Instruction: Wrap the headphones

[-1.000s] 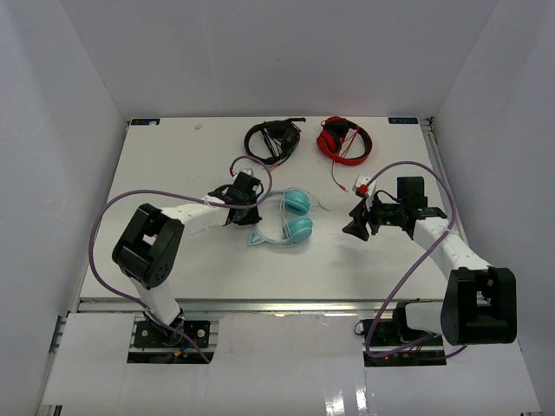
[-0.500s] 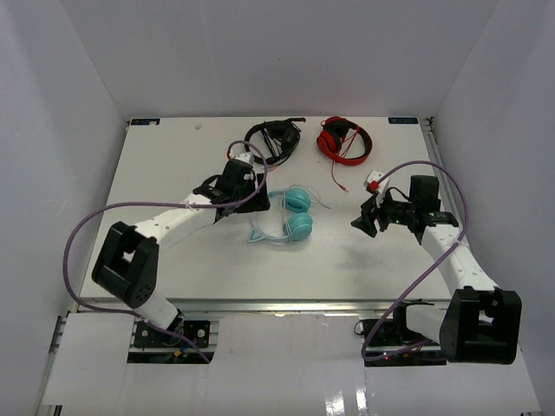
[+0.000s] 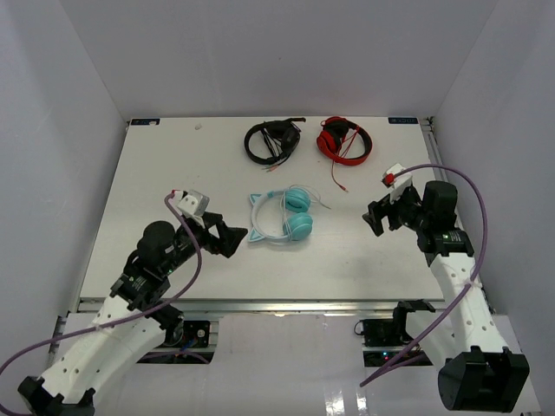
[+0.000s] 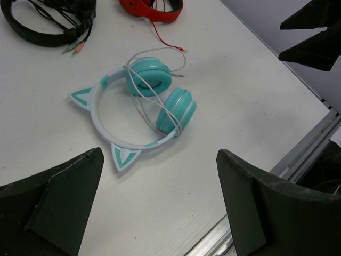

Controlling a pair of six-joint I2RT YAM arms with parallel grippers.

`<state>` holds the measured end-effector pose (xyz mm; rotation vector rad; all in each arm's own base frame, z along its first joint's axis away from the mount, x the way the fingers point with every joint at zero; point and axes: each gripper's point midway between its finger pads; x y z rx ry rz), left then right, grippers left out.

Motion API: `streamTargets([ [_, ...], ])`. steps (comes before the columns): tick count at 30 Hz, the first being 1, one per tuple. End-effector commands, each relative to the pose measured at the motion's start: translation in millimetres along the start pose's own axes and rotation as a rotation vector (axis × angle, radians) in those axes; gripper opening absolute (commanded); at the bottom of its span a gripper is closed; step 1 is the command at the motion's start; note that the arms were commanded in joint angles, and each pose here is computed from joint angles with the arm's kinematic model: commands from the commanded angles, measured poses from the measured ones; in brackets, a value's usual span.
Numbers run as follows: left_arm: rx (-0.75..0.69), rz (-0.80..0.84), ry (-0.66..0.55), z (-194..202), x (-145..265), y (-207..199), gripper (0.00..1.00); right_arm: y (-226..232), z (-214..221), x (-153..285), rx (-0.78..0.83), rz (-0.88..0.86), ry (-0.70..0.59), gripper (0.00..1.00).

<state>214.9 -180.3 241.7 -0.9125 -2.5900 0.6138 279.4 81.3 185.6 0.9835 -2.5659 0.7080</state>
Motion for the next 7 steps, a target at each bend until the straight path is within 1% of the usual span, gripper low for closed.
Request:
streamTargets([
  [1, -0.069, -0.011, -0.019, 1.9, 14.9, 5.5, 0.98, -13.5, 4.0, 8.7, -0.159, 0.158, 0.011, 0.90],
  [7, -0.072, -0.008, -0.030, 1.4, 20.7, 4.6, 0.98, -27.4, 11.8, 18.4, -0.217, 0.320, -0.011, 0.90],
])
Point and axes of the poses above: each gripper's point midway between its finger pads, its own x axis back along the fingers, its own y axis along the line the jaws close on, z = x × y, and after that the axes turned 14 degrees about x, right-handed
